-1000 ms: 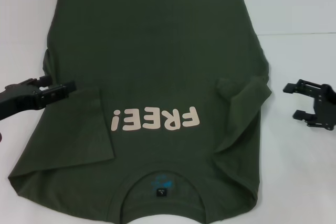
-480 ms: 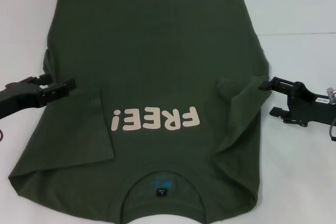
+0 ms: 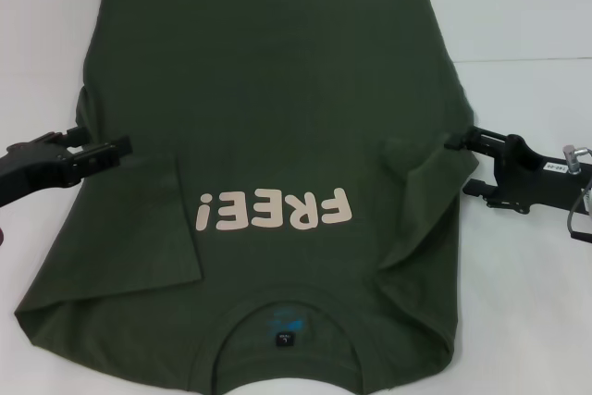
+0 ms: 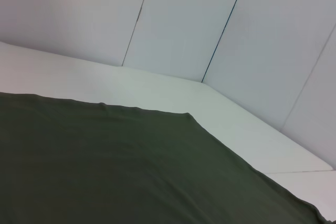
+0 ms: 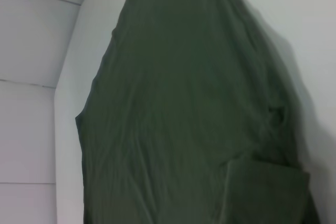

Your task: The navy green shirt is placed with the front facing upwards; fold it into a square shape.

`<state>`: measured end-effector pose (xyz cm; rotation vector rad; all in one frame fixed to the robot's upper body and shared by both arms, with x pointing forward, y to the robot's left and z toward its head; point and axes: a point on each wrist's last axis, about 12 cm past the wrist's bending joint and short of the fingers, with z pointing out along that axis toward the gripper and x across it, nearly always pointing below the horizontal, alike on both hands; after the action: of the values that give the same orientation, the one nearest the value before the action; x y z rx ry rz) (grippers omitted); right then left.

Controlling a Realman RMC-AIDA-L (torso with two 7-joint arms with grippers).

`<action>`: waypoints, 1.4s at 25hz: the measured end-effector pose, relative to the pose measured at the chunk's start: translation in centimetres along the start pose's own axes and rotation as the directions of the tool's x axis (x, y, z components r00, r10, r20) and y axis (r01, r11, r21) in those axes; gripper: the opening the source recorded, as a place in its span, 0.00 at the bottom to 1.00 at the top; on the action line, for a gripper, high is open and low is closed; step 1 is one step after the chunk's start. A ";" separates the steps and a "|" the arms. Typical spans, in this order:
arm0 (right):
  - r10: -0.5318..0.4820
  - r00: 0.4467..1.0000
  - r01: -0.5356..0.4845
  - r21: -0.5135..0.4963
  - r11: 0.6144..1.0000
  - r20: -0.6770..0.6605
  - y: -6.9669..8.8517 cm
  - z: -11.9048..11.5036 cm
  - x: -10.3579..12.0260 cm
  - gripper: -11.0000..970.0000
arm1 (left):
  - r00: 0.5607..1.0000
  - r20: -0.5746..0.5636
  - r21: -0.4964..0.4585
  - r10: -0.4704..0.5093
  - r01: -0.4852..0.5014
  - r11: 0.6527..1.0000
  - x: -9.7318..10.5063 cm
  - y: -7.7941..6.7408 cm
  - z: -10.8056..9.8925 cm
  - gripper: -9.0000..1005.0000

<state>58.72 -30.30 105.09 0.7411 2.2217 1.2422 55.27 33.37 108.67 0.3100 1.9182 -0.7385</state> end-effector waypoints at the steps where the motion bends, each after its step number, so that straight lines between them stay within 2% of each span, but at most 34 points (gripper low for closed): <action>1: -0.005 1.000 0.005 -0.002 1.000 -0.001 0.1 0.1 0.0 0.95 | 1.000 0.000 0.000 0.000 0.000 1.000 0.0 0.0 0.0 0.86; 9: -0.024 1.000 0.024 -0.019 1.000 0.010 0.7 0.8 0.2 0.95 | 1.000 0.000 0.000 -0.004 0.004 1.000 0.1 0.0 -0.1 0.86; 18: -0.044 0.998 0.048 -0.093 0.995 0.039 1.5 0.7 -0.1 0.95 | 1.000 0.000 0.000 -0.005 0.005 1.000 0.2 0.0 -0.1 0.86; 29: -0.070 0.997 0.071 -0.106 0.992 0.015 2.4 1.6 0.3 0.95 | 1.000 0.000 0.001 -0.004 0.004 1.000 0.3 0.0 -0.1 0.86; 35: -0.120 0.993 0.118 -0.128 0.985 -0.006 3.9 2.7 0.6 0.95 | 1.000 -0.001 0.001 -0.003 0.003 1.000 0.3 0.0 -0.1 0.86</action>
<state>60.92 -26.53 107.12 0.5436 2.1403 1.3187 55.05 33.36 108.44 0.3080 1.9193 -0.7412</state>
